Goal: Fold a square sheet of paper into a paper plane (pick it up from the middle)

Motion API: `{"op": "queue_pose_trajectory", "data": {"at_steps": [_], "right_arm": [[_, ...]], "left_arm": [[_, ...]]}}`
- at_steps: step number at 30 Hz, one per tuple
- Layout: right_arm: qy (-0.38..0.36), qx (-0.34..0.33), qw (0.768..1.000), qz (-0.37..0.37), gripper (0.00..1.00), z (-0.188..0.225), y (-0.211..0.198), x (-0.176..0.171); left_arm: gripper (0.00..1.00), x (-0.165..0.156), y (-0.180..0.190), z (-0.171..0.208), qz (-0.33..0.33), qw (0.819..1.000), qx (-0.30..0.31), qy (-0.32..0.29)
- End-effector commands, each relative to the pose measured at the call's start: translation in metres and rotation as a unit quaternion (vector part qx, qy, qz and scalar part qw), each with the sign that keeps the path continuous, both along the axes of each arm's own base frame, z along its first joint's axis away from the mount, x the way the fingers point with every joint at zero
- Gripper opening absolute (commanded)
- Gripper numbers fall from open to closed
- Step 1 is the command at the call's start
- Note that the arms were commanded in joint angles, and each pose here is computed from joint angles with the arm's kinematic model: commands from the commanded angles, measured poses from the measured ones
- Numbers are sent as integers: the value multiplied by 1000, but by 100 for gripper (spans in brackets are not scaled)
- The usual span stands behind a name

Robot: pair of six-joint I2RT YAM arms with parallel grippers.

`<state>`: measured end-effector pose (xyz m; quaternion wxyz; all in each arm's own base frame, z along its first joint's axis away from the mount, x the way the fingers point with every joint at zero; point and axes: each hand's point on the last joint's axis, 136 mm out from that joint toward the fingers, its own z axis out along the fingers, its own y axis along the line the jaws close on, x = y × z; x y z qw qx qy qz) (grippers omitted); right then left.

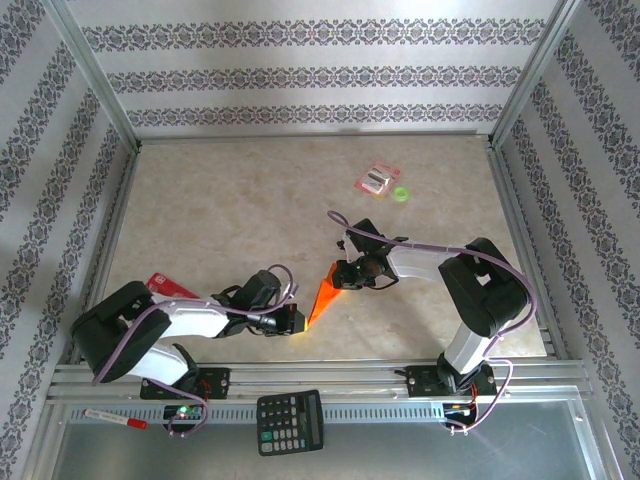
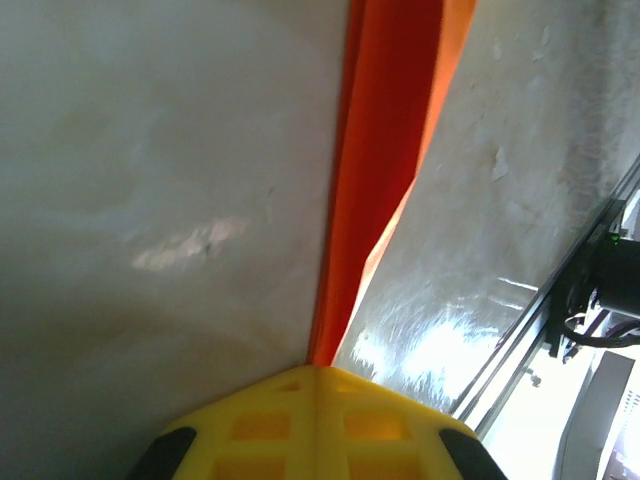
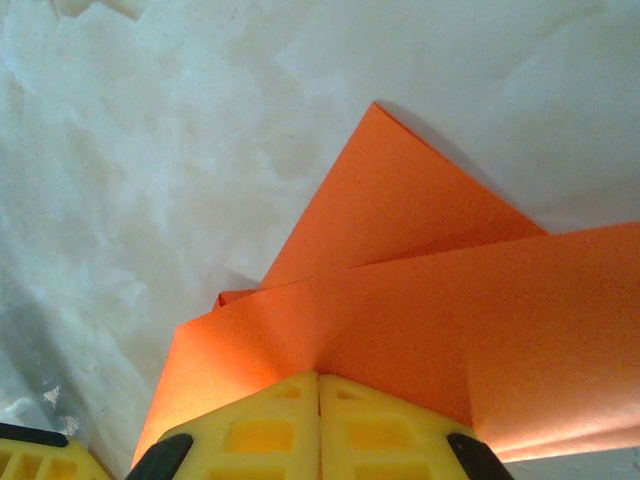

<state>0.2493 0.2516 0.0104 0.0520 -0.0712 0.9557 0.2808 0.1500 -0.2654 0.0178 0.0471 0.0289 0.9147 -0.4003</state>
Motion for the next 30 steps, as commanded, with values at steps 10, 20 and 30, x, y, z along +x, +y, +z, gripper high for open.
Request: {"op": "queue_pose_trajectory", "data": {"at_steps": [10, 20, 30], "right_arm": [[52, -116, 992, -23, 6, -50, -45, -23], [52, -113, 992, -22, 6, -50, -43, -22], [52, -113, 992, -19, 6, -51, -43, -22]], "left_arm": [[4, 25, -32, 42, -40, 998, -29, -38], [2, 38, -37, 14, -39, 999, -5, -15], [0, 37, -25, -4, -23, 1000, -3, 12]]}}
